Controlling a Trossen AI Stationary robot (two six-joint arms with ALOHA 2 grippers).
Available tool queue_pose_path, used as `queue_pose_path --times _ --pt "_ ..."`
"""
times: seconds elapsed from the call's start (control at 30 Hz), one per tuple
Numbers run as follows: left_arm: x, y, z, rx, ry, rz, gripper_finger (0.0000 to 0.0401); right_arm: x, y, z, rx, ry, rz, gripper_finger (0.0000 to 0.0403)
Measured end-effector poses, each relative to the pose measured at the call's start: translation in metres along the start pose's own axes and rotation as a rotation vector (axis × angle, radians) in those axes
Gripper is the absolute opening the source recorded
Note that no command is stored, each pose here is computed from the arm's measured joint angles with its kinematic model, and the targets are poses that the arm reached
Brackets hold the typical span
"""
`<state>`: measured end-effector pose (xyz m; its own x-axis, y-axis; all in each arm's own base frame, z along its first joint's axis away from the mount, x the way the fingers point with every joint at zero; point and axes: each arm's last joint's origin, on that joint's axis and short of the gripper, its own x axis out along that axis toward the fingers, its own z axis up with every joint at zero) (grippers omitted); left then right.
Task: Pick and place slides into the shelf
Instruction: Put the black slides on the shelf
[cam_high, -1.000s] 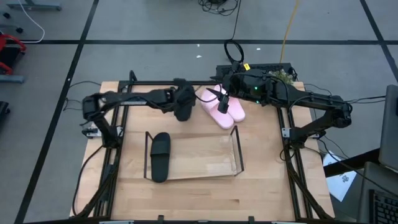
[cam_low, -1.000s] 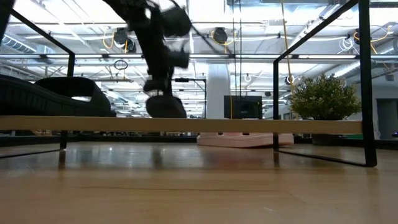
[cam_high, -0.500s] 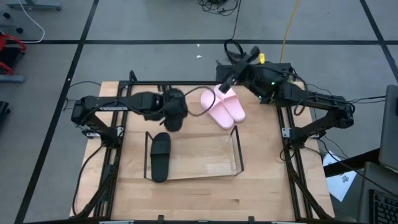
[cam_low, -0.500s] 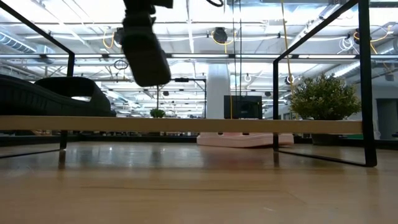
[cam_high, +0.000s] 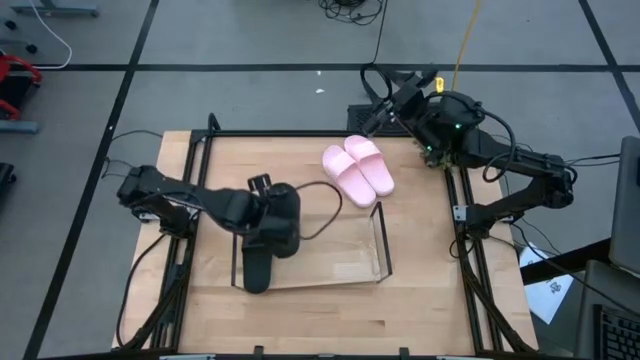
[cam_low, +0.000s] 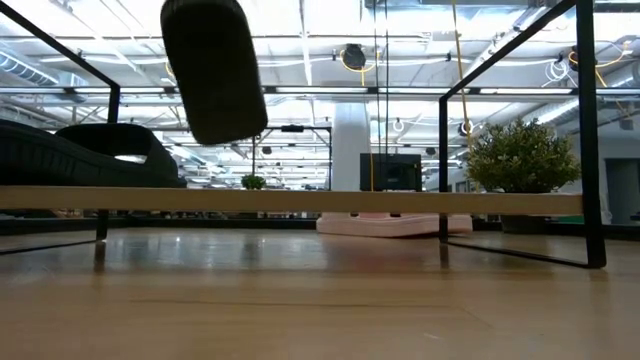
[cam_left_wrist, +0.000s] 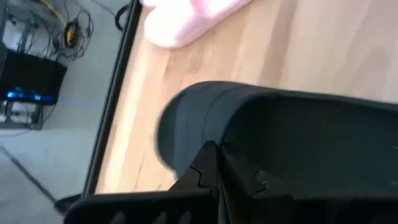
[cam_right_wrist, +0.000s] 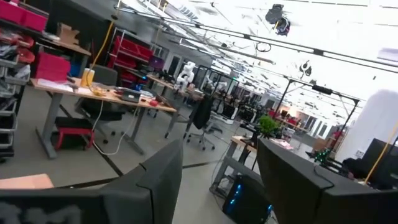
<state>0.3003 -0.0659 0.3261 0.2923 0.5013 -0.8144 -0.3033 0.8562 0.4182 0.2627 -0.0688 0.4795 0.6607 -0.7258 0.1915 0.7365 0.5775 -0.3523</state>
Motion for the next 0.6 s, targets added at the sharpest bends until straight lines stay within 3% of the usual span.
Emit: queue_pose_path --times 0.3,0.6 --pt "-0.005 -0.033 0.018 0.065 0.023 0.008 0.0 0.0 0.001 -0.002 -0.012 0.015 0.01 0.0196" --pt "0.002 -0.062 0.019 0.156 0.09 0.039 0.0 0.0 0.003 -0.006 -0.043 0.05 0.03 0.0196"
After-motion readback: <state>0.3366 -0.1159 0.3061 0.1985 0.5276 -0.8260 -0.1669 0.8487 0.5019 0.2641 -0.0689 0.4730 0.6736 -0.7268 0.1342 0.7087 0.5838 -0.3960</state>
